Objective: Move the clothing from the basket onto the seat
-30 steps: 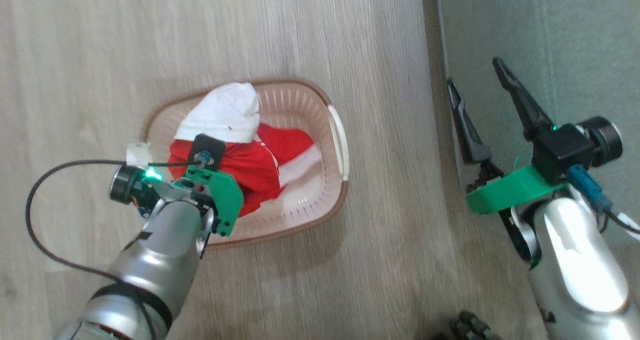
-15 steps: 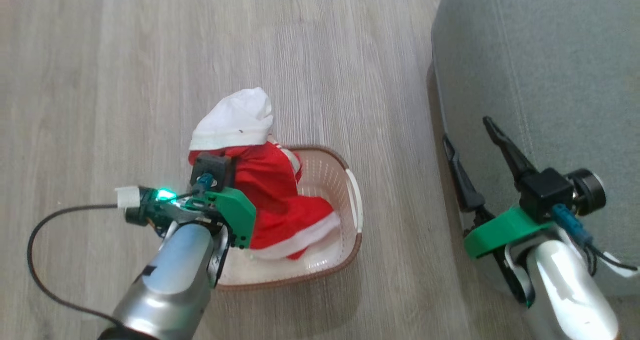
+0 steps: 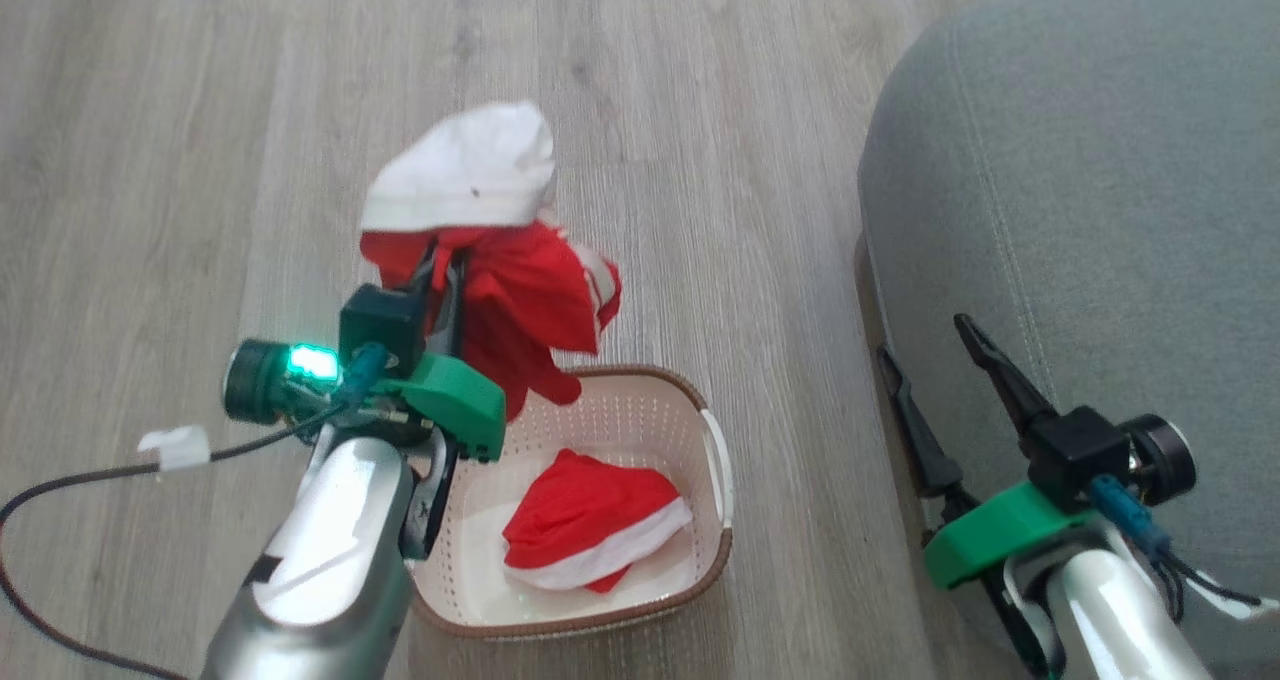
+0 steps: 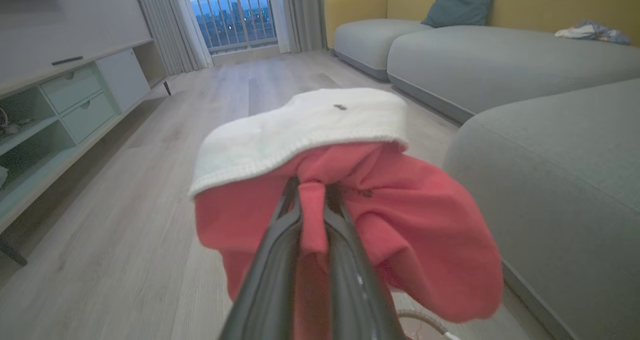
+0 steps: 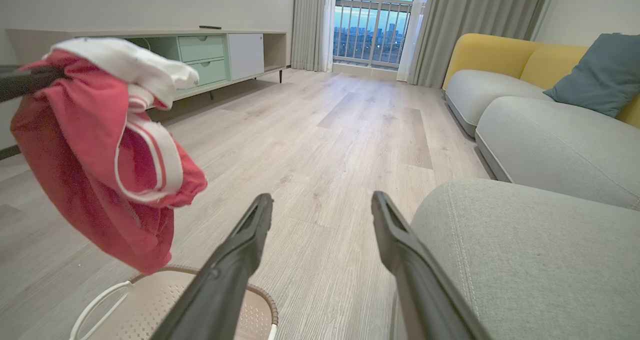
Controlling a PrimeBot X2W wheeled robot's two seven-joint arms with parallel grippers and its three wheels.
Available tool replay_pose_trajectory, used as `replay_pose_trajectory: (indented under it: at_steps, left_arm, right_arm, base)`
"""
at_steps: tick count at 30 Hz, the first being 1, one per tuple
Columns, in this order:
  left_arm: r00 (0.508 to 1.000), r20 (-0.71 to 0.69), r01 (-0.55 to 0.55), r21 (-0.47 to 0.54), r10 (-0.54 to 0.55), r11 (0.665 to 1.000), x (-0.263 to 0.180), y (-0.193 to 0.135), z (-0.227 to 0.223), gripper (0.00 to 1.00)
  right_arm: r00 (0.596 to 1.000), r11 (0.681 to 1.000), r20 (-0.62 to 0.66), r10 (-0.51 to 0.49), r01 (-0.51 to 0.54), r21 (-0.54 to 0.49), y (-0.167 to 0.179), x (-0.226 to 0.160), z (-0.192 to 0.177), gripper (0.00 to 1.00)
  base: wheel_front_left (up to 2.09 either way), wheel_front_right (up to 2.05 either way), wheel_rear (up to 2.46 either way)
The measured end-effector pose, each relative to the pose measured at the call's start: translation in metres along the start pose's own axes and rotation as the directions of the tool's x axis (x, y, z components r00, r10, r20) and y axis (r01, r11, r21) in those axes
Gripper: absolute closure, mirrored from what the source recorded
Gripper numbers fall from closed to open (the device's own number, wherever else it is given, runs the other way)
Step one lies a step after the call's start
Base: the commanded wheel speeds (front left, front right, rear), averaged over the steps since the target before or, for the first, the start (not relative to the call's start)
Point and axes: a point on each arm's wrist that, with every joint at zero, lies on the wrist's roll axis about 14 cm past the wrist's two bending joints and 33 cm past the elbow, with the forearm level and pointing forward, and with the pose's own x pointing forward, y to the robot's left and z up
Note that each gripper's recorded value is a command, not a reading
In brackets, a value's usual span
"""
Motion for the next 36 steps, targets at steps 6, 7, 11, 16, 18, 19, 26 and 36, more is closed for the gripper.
replay_pose_trajectory:
  at_steps: [6, 7, 11, 16, 18, 19, 26, 36]
  left_arm:
    - [0.982, 0.187, -0.012, -0.021, 0.016, 1.0, -0.002, 0.005, 0.061, 1.0]
    - [0.982, 0.187, -0.012, -0.021, 0.016, 1.0, -0.002, 0.005, 0.061, 1.0]
    - [0.958, 0.284, -0.008, -0.055, 0.023, 0.998, -0.009, 0.004, 0.093, 1.0]
    - [0.949, 0.316, 0.012, -0.063, 0.009, 0.998, -0.014, 0.0, 0.103, 1.0]
    - [0.949, 0.315, 0.027, -0.063, -0.006, 0.998, -0.015, -0.003, 0.102, 1.0]
    - [0.949, 0.314, 0.036, -0.063, -0.014, 0.997, -0.014, -0.004, 0.102, 1.0]
    - [0.951, 0.304, 0.075, -0.055, -0.054, 0.996, -0.013, -0.01, 0.096, 1.0]
    - [0.952, 0.273, 0.145, -0.001, -0.14, 0.989, -0.018, -0.033, 0.086, 1.0]
  right_arm:
    - [0.998, 0.999, 0.046, 0.031, -0.031, 0.017, 0.014, -0.006, 0.015, 0.0]
    - [0.998, 0.999, 0.046, 0.031, -0.031, 0.017, 0.014, -0.006, 0.015, 0.0]
    - [0.997, 0.999, 0.074, 0.031, -0.032, 0.005, 0.014, -0.008, 0.025, 0.0]
    - [0.994, 0.999, 0.097, 0.051, -0.051, -0.001, 0.02, -0.011, 0.033, 0.0]
    - [0.991, 0.997, 0.106, 0.081, -0.08, -0.006, 0.028, -0.012, 0.036, 0.0]
    - [0.989, 0.995, 0.109, 0.095, -0.094, -0.011, 0.031, -0.012, 0.037, 0.0]
    - [0.973, 0.981, 0.124, 0.193, -0.187, -0.058, 0.049, -0.01, 0.044, 0.0]
    - [0.93, 0.939, 0.152, 0.335, -0.316, -0.136, 0.08, -0.005, 0.058, 0.0]
  base:
    - [0.0, 0.0, 0.0]
    - [0.0, 0.0, 0.0]
    - [0.0, 0.0, 0.0]
    - [0.0, 0.0, 0.0]
    - [0.0, 0.0, 0.0]
    - [0.0, 0.0, 0.0]
    - [0.0, 0.0, 0.0]
    - [0.0, 0.0, 0.0]
